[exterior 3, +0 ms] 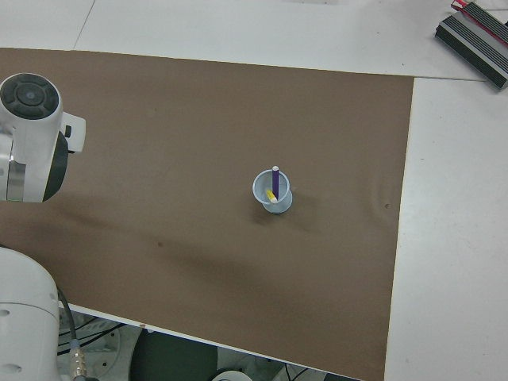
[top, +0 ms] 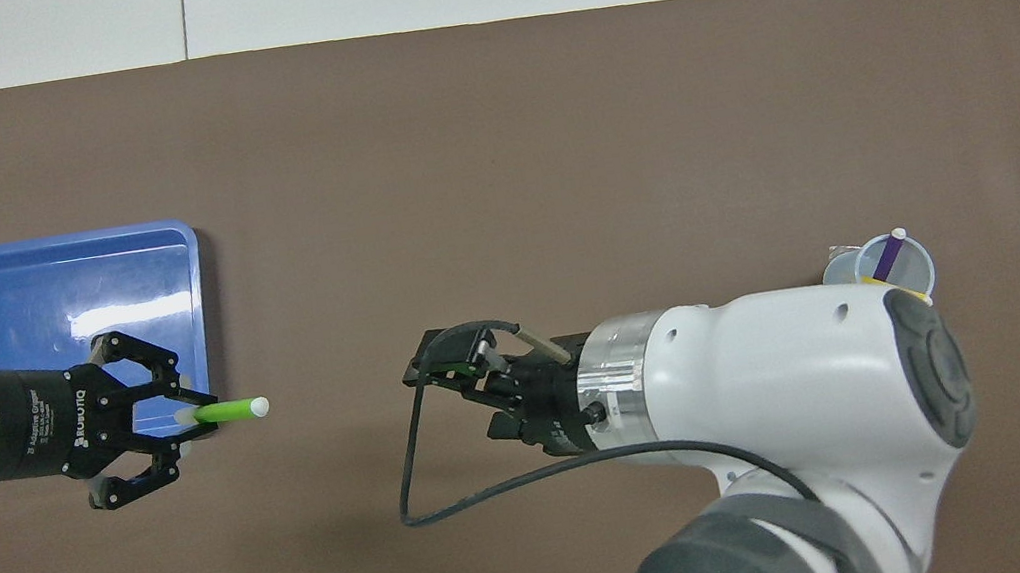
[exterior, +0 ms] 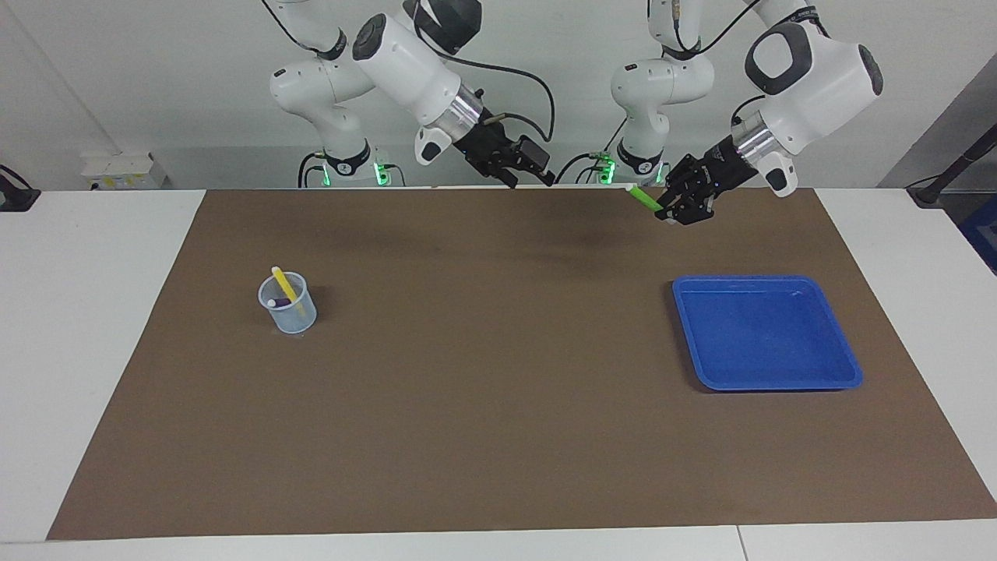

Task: Transfer and insert pens with both arms
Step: 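Grasp the green pen tip with the right gripper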

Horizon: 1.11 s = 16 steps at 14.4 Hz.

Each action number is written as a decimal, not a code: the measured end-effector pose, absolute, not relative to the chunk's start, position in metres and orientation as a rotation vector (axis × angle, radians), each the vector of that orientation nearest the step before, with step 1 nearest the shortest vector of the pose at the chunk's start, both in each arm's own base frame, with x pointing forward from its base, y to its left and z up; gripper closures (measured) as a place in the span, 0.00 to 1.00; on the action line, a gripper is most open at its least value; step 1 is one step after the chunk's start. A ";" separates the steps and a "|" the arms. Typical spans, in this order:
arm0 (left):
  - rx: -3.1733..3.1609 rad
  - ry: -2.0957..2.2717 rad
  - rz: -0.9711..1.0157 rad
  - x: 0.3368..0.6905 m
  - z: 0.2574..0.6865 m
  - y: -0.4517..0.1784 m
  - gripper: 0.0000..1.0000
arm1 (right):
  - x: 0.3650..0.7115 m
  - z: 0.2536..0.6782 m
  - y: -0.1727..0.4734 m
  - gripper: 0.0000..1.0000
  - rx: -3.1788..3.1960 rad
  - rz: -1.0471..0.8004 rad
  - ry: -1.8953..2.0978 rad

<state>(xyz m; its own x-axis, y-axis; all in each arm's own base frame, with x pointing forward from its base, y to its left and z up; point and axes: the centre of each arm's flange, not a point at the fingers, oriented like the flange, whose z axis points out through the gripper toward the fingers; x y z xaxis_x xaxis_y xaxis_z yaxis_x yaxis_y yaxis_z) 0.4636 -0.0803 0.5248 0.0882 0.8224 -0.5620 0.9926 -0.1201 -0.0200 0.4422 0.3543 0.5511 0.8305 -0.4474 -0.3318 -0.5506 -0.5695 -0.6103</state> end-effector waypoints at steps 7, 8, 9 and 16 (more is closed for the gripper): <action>1.939 1.857 -0.685 0.419 0.522 -0.112 0.77 | 0.419 0.560 0.417 0.11 -2.096 0.028 0.754; 1.925 1.876 -0.688 0.417 0.523 -0.114 0.77 | 0.415 0.559 0.424 0.11 -2.091 0.020 0.746; 1.910 1.895 -0.689 0.416 0.525 -0.116 0.77 | 0.412 0.557 0.430 0.11 -2.094 0.024 0.738; 1.854 1.976 -0.686 0.414 0.525 -0.129 0.77 | 0.397 0.541 0.452 0.21 -2.133 0.057 0.698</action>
